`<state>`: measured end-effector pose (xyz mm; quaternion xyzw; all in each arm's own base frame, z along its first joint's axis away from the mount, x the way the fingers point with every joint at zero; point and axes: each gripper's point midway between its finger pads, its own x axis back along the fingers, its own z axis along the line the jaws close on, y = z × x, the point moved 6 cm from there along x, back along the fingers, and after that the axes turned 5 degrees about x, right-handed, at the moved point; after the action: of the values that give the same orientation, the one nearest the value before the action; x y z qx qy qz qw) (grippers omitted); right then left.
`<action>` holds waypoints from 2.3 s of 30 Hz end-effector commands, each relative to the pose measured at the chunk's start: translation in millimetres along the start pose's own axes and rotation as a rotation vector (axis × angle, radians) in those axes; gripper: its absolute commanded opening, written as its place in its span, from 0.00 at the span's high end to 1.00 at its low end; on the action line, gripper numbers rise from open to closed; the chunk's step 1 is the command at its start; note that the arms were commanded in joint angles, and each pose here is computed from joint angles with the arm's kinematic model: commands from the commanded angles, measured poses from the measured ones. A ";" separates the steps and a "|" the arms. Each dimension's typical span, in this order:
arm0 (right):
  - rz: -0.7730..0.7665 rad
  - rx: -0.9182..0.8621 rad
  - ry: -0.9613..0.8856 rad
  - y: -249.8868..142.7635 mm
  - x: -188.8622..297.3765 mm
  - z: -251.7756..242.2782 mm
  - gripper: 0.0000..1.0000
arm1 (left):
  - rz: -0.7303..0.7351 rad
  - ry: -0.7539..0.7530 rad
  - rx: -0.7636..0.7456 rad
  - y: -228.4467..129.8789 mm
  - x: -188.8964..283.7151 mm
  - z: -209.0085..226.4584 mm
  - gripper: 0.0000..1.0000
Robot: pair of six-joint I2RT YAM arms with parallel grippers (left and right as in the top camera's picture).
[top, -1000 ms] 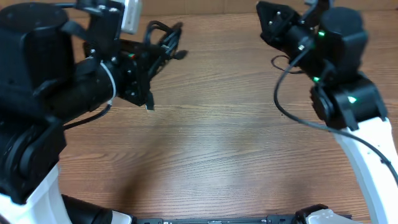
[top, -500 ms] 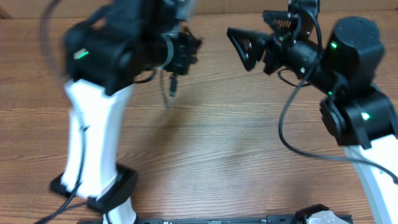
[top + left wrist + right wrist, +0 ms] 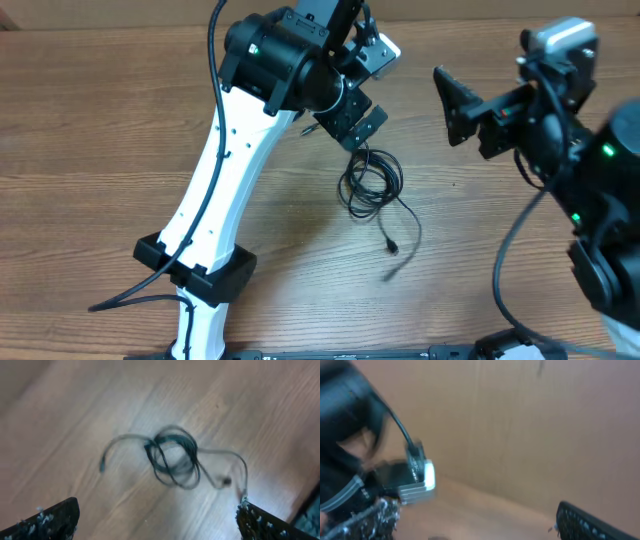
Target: Untangle cables
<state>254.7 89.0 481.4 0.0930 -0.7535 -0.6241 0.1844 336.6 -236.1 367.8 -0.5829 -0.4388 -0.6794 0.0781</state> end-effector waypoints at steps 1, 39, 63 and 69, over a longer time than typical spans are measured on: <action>0.130 -0.120 -0.011 -24.3 -33.4 -1.9 0.00 | -0.314 0.167 0.182 12.4 94.6 7.5 0.00; 1.040 0.127 0.375 -327.0 -201.0 127.8 0.08 | -0.732 0.433 0.484 -74.3 271.6 -2.9 0.00; 1.148 0.013 0.484 -371.6 -201.6 135.3 0.96 | -0.712 0.460 0.492 -78.9 270.7 -0.7 0.00; 1.145 -0.011 0.500 -311.0 -190.5 129.0 0.96 | -0.712 0.461 0.493 -78.6 270.5 -0.6 0.00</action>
<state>338.9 201.9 72.2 -0.2230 -0.6013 -0.3597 0.6778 207.6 -83.0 558.3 -0.2043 -0.7292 -0.6490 0.0731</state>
